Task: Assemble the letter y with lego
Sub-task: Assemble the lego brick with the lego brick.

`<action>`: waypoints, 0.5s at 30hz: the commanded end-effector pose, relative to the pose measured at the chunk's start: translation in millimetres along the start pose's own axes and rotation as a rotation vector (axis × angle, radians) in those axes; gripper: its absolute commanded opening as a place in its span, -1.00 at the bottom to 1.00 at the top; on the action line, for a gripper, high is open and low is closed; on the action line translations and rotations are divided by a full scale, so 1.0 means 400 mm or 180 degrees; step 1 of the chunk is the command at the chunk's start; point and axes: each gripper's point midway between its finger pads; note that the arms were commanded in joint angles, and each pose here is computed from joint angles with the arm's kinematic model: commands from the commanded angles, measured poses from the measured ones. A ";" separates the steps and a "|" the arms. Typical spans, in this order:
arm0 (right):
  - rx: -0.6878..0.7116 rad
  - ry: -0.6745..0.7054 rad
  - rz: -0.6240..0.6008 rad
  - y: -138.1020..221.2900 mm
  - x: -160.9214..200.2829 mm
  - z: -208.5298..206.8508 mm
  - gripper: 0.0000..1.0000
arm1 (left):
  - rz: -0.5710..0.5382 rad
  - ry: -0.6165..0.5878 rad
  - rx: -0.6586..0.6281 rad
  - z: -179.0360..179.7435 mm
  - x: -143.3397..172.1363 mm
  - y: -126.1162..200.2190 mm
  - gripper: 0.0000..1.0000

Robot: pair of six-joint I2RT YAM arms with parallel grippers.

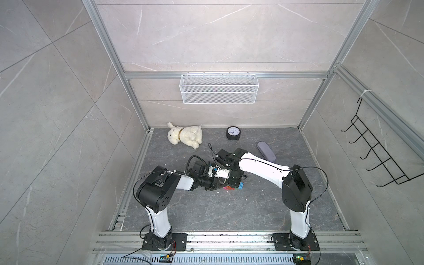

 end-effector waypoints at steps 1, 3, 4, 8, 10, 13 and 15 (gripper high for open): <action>0.0126 0.0040 0.0395 -0.135 0.031 0.009 -0.39 | 0.0554 0.0489 -0.0873 0.154 0.182 -0.006 -0.18; 0.0127 0.0077 0.0369 -0.134 0.027 0.010 -0.39 | 0.0552 0.0490 -0.0877 0.155 0.181 -0.006 -0.18; 0.0117 0.0098 0.0356 -0.132 0.025 0.011 -0.39 | 0.0558 0.0491 -0.0875 0.155 0.183 -0.006 -0.18; 0.0091 0.0152 0.0365 -0.130 0.024 0.016 -0.39 | 0.0556 0.0493 -0.0878 0.155 0.183 -0.005 -0.18; 0.0112 0.0195 0.0381 -0.129 0.026 0.017 -0.39 | 0.0555 0.0491 -0.0881 0.155 0.183 -0.005 -0.18; 0.0183 0.0194 0.0426 -0.129 0.030 0.010 -0.39 | 0.0556 0.0491 -0.0878 0.155 0.182 -0.006 -0.17; 0.0234 0.0151 0.0449 -0.130 0.031 0.003 -0.39 | 0.0558 0.0495 -0.0882 0.156 0.183 -0.006 -0.18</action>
Point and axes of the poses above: each gripper's point midway between its finger pads, its own y axis back along the fingers, its own z axis along the line the jaws close on, x = y × z, and after that the axes turned 15 degrees about -y, right-handed
